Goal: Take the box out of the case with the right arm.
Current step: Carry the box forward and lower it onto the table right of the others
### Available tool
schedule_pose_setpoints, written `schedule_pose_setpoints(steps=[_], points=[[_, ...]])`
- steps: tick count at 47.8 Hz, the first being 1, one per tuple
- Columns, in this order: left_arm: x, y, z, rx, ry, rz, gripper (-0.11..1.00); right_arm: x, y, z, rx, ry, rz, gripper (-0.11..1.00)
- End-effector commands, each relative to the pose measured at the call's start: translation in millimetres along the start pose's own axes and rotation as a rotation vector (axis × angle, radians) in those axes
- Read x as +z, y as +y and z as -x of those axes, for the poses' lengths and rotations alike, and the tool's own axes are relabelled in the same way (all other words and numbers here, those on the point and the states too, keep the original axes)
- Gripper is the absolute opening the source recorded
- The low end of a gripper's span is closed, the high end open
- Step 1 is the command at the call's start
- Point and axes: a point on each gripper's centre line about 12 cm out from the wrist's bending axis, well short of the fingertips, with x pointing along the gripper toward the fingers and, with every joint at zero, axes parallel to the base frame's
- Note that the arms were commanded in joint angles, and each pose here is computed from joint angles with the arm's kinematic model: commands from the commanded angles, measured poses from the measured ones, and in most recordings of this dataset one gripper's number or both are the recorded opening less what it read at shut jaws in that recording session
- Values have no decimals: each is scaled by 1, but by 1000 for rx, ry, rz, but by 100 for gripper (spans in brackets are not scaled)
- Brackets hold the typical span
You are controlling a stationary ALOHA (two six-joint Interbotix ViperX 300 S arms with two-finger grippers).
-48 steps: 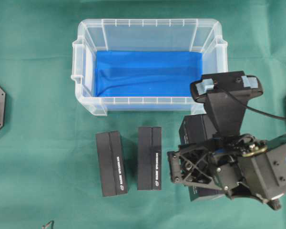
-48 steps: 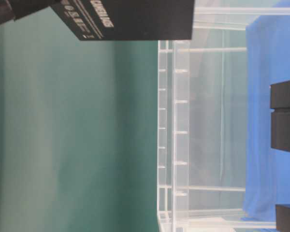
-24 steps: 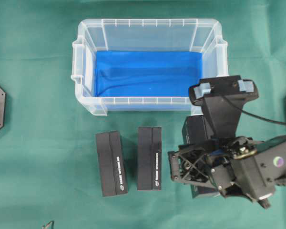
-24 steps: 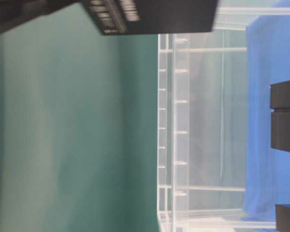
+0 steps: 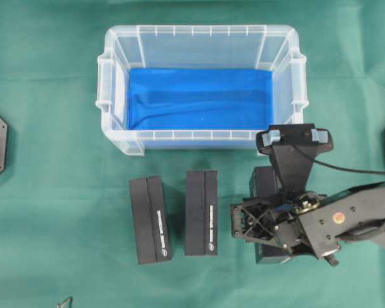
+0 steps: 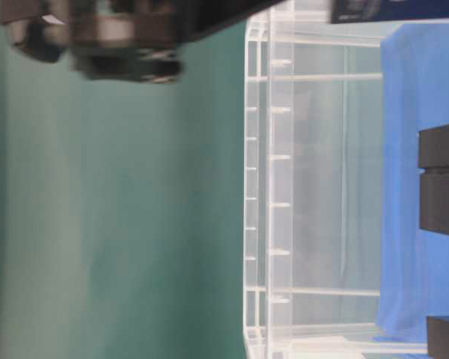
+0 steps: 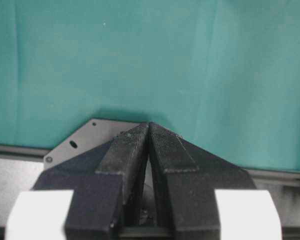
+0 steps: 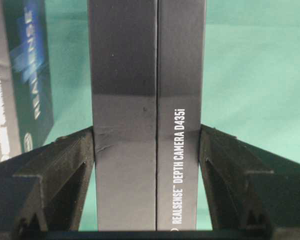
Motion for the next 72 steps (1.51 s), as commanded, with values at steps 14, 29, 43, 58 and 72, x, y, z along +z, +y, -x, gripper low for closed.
schedule_pose_setpoints(steps=[14, 29, 43, 58, 72], points=[[3, 0, 1, 1, -10, 3, 0, 0, 0, -23, 43, 32, -10, 66], [3, 0, 1, 1, -10, 1, 0, 0, 4, -35, 63, 45, -14, 66], [3, 0, 1, 1, -10, 1, 0, 0, 2, -35, 50, 45, -9, 66], [3, 0, 2, 0, -11, 2, 0, -2, 6, -35, 81, 62, 2, 66], [2, 0, 2, -1, -14, 3, 0, -2, 7, -34, 88, 63, -3, 73]])
